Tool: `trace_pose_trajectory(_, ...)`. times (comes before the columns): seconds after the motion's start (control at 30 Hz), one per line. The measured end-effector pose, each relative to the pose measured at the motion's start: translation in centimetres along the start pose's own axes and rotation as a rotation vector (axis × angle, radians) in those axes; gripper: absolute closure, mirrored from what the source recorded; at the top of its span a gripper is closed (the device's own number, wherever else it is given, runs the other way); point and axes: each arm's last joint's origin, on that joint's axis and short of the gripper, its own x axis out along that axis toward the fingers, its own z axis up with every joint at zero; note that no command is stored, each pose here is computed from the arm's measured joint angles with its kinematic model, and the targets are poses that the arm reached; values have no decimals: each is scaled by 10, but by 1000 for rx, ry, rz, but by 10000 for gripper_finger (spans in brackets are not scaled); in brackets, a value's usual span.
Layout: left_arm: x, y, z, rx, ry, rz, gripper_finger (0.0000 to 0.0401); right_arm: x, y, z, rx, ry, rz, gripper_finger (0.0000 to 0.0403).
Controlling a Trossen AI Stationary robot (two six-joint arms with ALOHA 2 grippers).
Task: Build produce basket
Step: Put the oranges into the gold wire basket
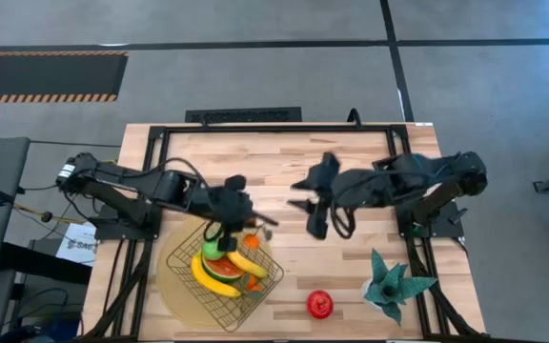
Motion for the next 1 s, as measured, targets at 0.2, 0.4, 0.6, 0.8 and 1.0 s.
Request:
trace_pose_trajectory(0.2, -6, -41, -16, -83, 120, -83, 340, -15, -27, 1, 13, 116, -152, 216)
trace_pose_trajectory(0.4, -1, -75, -43, -224, 214, -87, 340, -15, -41, 1, 19, 152, -201, 228)
trace_pose_trajectory(0.6, 24, -88, -87, -367, 333, -2, 340, -15, -41, 1, -4, 158, -187, 226)
trace_pose_trajectory(0.8, 39, -91, -102, -397, 310, 3, 340, -15, -40, 1, -5, 166, -175, 223)
trace_pose_trajectory(1.0, 46, -90, -114, -433, 339, 21, 340, -16, -41, -1, -13, 185, -178, 226)
